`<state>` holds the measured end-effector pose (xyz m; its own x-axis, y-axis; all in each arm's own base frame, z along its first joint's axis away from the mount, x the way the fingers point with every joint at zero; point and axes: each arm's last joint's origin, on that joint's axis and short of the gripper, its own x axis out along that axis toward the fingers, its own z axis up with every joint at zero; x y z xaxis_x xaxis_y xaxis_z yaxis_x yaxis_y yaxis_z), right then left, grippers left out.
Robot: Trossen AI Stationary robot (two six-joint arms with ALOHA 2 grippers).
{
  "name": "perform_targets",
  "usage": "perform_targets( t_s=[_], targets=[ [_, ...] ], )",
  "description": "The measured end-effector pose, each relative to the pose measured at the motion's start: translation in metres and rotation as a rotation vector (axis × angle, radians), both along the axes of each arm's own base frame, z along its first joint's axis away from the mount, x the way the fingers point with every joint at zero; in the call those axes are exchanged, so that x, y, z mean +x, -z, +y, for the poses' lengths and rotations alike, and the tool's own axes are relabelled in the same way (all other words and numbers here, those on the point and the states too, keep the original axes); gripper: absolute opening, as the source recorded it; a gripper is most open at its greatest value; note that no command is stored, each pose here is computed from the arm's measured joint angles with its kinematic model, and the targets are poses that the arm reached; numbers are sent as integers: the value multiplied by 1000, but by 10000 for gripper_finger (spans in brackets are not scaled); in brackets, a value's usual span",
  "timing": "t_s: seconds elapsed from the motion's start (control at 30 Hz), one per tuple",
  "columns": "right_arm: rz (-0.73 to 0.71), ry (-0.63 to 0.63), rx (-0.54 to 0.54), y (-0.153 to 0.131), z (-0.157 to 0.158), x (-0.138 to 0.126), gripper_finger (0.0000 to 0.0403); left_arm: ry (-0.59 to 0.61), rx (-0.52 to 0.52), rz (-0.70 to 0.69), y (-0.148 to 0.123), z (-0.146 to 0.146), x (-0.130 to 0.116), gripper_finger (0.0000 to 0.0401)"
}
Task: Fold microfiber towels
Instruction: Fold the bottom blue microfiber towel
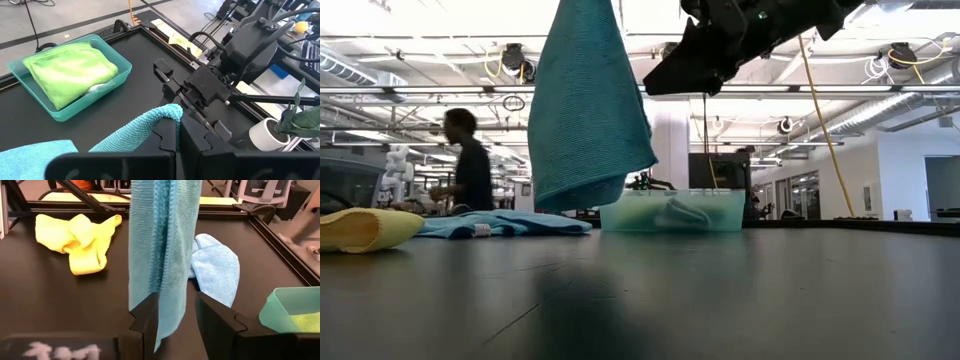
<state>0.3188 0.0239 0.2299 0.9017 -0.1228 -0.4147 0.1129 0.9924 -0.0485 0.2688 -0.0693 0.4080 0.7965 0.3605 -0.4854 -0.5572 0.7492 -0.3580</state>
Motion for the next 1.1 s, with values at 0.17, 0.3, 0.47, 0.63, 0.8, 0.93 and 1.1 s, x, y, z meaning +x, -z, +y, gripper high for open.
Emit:
perform_targets(
  t_s=[0.17,0.3,0.47,0.63,0.8,0.93,1.1],
  targets=[
    [-4,13,28,0,0,0,118,-5,5,0,0,0,0,6],
    [-3,11,24,0,0,0,118,-3,9,1,0,0,0,5],
    [6,11,22,7,0,4,118,-3,9,1,0,0,0,4],
    [7,11,21,12,1,8,118,-3,8,0,0,0,0,8],
    [-27,13,24,10,0,10,118,-1,7,0,0,0,0,5],
    [-25,17,22,13,0,12,118,1,5,0,0,0,0,8],
    [-14,16,21,25,1,18,118,2,3,-2,0,0,0,7]
  ],
)
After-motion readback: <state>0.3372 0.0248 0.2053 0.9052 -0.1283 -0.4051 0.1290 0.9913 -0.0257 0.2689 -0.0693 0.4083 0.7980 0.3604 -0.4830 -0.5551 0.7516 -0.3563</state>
